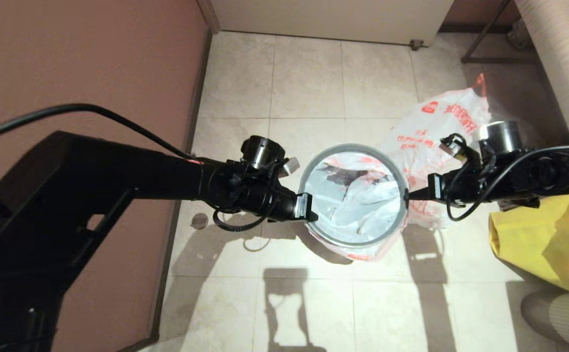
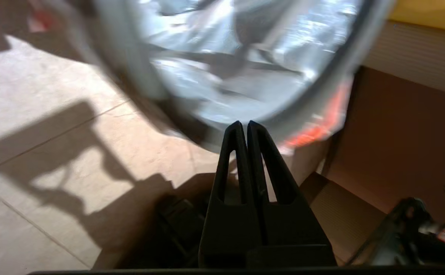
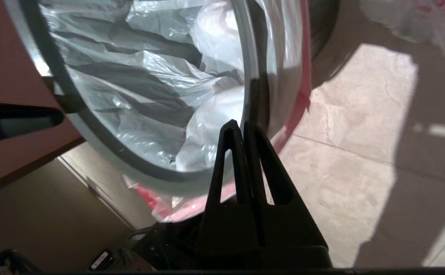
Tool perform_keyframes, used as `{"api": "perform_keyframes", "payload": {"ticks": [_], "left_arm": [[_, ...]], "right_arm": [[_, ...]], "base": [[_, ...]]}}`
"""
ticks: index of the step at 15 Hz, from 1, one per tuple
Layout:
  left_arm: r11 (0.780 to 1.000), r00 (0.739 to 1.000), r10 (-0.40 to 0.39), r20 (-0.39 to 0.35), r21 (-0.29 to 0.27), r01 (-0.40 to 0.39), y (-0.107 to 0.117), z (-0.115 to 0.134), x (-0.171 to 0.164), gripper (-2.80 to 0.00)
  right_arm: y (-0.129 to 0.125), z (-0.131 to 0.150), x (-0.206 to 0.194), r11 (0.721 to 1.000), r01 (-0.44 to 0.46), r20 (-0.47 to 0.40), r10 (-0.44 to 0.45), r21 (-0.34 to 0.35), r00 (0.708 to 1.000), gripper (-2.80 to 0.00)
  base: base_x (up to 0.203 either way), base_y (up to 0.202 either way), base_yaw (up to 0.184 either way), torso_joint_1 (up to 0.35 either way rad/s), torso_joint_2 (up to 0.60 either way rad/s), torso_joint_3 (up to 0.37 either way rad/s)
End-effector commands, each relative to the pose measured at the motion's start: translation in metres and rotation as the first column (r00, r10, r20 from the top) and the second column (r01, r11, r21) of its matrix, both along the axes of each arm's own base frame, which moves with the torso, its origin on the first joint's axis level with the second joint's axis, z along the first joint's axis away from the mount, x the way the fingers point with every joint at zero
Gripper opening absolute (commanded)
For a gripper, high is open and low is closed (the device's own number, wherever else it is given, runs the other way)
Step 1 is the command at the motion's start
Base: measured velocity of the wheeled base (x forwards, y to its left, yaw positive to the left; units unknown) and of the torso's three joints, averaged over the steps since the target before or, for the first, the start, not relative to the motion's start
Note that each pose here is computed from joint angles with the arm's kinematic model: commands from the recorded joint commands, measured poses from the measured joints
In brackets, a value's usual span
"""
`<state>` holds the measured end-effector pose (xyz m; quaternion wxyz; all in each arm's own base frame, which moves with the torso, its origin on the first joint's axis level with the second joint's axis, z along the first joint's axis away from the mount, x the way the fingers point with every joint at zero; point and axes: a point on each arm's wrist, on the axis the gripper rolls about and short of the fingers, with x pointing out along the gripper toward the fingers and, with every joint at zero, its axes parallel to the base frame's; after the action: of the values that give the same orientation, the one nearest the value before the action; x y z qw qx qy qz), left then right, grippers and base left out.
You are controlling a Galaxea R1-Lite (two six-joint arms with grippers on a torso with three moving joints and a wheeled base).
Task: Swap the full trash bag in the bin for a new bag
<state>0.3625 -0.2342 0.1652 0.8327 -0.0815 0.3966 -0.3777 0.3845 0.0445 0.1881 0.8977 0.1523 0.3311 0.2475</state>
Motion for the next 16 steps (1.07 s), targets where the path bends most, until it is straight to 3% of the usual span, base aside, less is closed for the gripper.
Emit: {"api": "perform_keyframes", "payload": {"ticks": [1,3,6,8,10,12,13,14,16], "left_arm": [[0.995,0.992,-0.025,0.123,-0.092,0.036,0.007,0.070,-0.043,-2.80],[0.994,0.978,0.014,0.206,-0.107,0.008,0.012,0.117,-0.087,-2.80],[0.996,0.971,0.085,0.223,0.016,-0.091,0.030,0.161,-0.155,-2.80],[0.976,0.954,0.167,0.250,0.092,-0.195,0.048,0.163,-0.185,-2.80],[0.929,0.920,0.264,0.291,0.181,-0.324,0.079,0.145,-0.206,-2.80],[0.861,0.834,0.382,0.399,0.174,-0.478,0.126,0.141,-0.234,-2.80],[0.819,0.777,0.441,0.450,0.152,-0.553,0.150,0.139,-0.248,-2.80],[0.761,0.703,0.514,0.493,0.118,-0.638,0.172,0.136,-0.260,-2.80],[0.609,0.520,0.652,0.552,0.028,-0.793,0.206,0.127,-0.278,-2.80]], "right_arm": [[0.001,0.048,-0.036,1.000,-0.018,0.112,0.016,0.025,0.994,-2.80],[-0.002,0.083,-0.072,0.999,-0.014,0.185,0.005,0.047,0.983,-2.80],[-0.008,0.121,-0.138,0.999,-0.003,0.230,-0.010,0.053,0.973,-2.80],[-0.014,0.134,-0.190,0.999,0.040,0.260,-0.047,0.031,0.964,-2.80],[-0.021,0.120,-0.236,0.994,0.103,0.265,-0.088,-0.044,0.960,-2.80],[-0.025,0.105,-0.282,0.987,0.146,0.293,-0.121,-0.064,0.948,-2.80],[-0.028,0.100,-0.302,0.984,0.170,0.311,-0.145,-0.056,0.939,-2.80],[-0.031,0.094,-0.317,0.974,0.218,0.325,-0.189,-0.057,0.927,-2.80],[-0.035,0.087,-0.330,0.937,0.342,0.336,-0.299,-0.076,0.893,-2.80]], "base": [[0.000,0.000,0.000,0.000,0.00,0.000],[0.000,0.000,0.000,0.000,0.00,0.000],[0.000,0.000,0.000,0.000,0.00,0.000],[0.000,0.000,0.000,0.000,0.00,0.000],[0.000,0.000,0.000,0.000,0.00,0.000],[0.000,0.000,0.000,0.000,0.00,0.000],[0.000,0.000,0.000,0.000,0.00,0.000],[0.000,0.000,0.000,0.000,0.00,0.000],[0.000,0.000,0.000,0.000,0.00,0.000]]}}
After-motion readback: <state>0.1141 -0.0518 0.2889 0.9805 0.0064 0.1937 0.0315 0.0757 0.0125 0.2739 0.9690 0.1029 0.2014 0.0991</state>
